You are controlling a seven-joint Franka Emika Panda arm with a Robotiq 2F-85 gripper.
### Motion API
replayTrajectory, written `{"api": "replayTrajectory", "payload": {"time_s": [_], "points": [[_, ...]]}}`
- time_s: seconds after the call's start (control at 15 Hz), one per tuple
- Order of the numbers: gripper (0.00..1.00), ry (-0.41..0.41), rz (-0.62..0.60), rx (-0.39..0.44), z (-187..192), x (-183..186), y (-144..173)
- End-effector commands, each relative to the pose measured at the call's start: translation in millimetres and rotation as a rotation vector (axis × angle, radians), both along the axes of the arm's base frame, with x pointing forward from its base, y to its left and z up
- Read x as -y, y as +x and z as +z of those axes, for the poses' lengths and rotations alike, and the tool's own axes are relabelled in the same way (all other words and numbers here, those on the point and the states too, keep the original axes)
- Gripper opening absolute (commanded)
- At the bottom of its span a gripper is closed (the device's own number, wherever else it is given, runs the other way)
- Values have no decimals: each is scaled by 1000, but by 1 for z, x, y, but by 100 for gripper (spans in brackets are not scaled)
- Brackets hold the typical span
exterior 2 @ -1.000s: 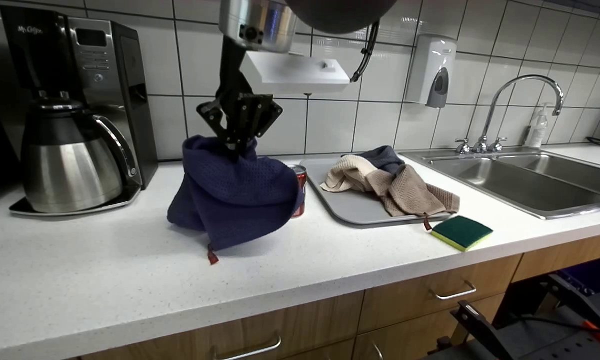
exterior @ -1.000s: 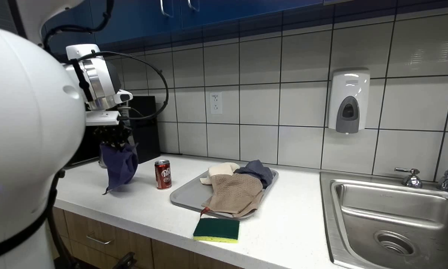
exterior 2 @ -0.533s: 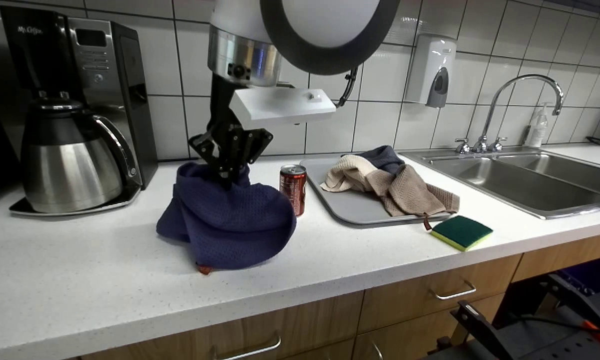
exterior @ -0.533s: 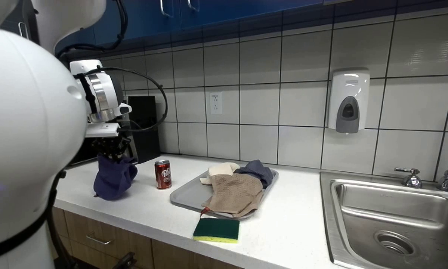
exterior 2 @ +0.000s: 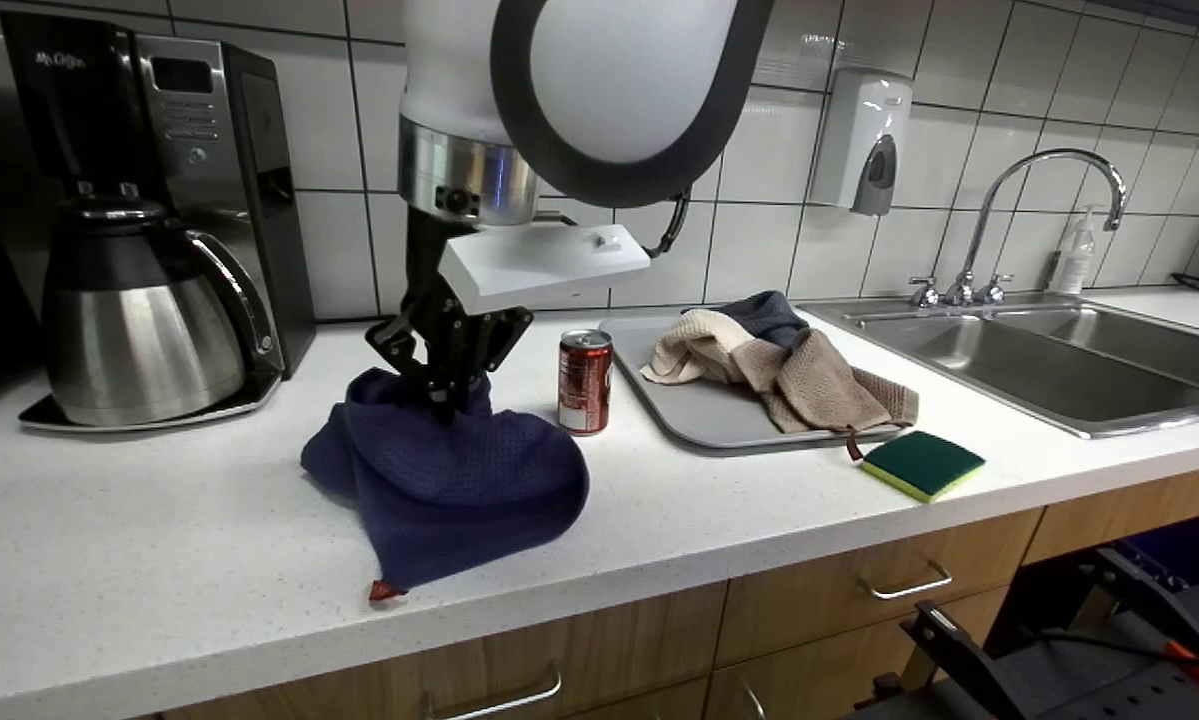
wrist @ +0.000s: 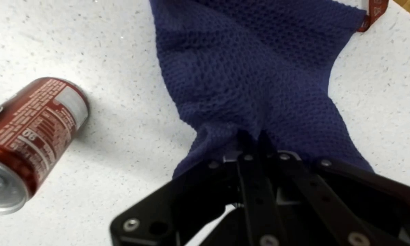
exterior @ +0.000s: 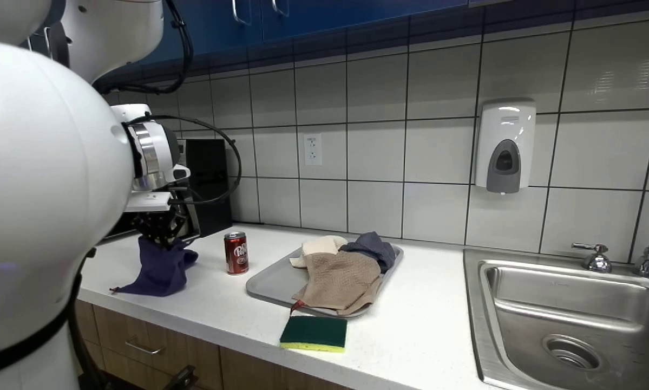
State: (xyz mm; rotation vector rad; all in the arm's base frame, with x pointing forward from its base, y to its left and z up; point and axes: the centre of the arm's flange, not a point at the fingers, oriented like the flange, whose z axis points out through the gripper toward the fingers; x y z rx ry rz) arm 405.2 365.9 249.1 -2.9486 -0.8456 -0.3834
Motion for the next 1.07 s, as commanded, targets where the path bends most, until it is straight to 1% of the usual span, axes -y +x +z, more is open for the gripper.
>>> {"api": "replayTrajectory", "payload": {"time_s": [0.0, 0.27, 0.33, 0.4, 0.67, 0.73, 1.0], "points": [[2, -28, -26, -3, -10, -11, 10], [2, -36, -34, -15, -15, -11, 13], [21, -36, -38, -14, -16, -11, 14], [32, -36, -40, -16, -14, -12, 15], [60, -27, -49, 9, -6, -10, 18], [69, -26, -49, 16, -3, -10, 19], [98, -19, -73, 33, 1, 7, 31]]}}
